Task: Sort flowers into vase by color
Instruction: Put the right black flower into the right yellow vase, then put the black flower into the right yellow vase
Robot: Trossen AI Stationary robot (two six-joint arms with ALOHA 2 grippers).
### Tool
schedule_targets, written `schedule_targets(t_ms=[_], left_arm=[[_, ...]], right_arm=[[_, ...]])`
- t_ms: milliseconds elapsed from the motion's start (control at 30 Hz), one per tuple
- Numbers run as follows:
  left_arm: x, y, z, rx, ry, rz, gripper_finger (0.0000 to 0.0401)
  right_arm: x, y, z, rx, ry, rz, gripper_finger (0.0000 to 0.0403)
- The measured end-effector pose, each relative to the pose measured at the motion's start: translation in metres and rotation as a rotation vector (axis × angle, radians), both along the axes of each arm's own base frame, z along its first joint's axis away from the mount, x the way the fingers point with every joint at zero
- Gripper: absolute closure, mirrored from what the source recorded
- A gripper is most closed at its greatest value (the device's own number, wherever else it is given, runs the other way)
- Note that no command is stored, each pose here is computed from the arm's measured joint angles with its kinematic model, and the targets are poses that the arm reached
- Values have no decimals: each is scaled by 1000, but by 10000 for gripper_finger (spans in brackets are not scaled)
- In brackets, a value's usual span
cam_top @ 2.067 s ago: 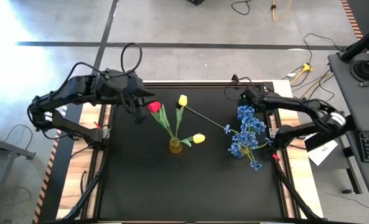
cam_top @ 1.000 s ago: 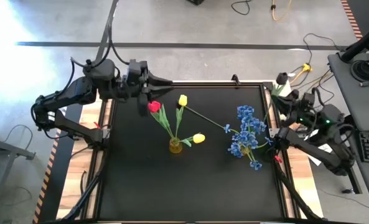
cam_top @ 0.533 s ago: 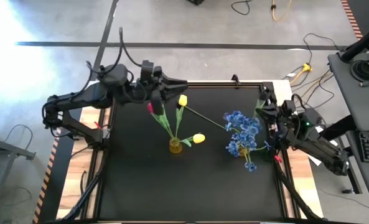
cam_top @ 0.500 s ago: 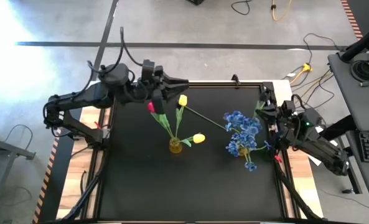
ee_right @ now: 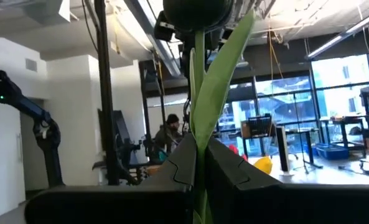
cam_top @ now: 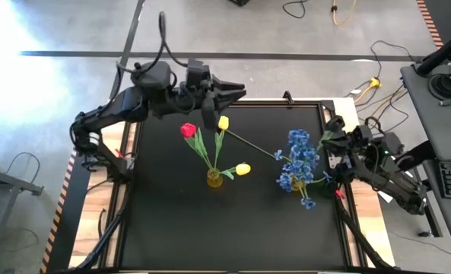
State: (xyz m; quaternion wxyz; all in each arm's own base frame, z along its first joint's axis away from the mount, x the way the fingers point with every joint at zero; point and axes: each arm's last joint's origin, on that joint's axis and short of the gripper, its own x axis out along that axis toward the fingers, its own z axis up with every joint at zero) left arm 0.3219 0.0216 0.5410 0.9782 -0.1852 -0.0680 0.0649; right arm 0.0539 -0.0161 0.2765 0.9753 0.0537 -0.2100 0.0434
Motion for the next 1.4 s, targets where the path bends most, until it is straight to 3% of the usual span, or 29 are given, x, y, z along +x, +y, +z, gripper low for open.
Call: schedule_targets(t_ms=[433, 733, 1033, 1200, 1400], left_arm=[[21, -2, 6, 19, 86, -65, 310], [14, -1, 10, 26, 90, -85, 310], [-5, 10, 8, 50, 193, -65, 310], [-12, 15, 12, 128, 201, -43, 310], [-17, 27, 5, 153, 291, -13, 310]], right_arm=[[12, -6, -28, 36, 98, 62, 390], [14, -5, -35, 63, 194, 152, 385], [2, 3, -20, 187, 373, 152, 277], [-16, 15, -2, 281, 582, 145, 225], [-32, 21, 17, 331, 826, 23, 188]])
